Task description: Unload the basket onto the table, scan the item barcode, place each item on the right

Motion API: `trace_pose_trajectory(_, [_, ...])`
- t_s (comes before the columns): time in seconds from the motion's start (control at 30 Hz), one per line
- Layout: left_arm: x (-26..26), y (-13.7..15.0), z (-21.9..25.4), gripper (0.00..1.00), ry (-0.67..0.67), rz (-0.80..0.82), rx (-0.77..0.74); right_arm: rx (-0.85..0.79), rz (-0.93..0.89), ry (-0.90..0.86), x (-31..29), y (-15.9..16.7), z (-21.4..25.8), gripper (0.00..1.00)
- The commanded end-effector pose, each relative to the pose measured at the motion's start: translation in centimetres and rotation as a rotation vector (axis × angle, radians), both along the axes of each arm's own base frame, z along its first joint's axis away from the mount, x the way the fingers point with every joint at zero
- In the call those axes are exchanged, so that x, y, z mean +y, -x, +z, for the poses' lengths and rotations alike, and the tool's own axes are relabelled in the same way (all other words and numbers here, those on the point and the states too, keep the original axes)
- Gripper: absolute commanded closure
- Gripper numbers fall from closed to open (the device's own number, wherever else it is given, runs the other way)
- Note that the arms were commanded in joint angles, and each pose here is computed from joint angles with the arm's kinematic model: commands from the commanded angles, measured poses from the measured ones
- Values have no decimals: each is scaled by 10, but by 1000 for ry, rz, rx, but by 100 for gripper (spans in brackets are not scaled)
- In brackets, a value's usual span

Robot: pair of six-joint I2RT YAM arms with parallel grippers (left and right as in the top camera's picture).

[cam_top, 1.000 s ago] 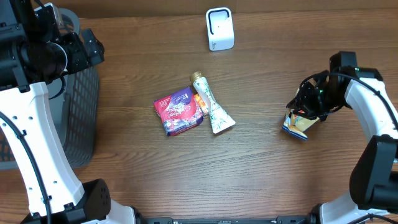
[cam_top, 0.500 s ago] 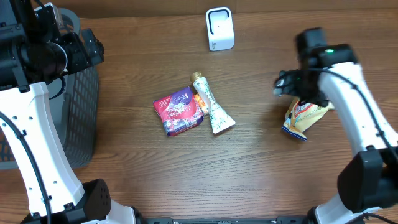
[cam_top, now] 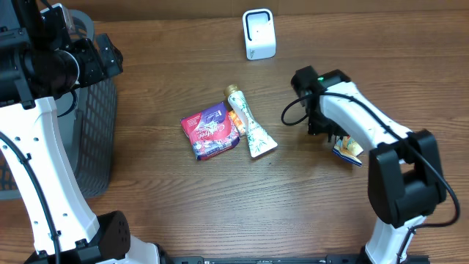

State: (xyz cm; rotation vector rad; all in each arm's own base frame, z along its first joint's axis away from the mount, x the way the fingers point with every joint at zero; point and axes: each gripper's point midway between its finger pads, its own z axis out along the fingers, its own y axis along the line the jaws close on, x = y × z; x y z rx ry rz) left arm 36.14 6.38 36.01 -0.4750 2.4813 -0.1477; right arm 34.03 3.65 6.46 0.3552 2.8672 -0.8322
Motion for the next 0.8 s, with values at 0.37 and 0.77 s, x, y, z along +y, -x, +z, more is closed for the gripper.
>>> trace_pose_trajectory(0.37, [0,0,6,0,-13,-3,-19,75,-118,-7,-9,17,-34,45])
trace_pose_trajectory(0.77, [0,0,6,0,-13,-3,-19,78,-137,-458,69,1,-33,96])
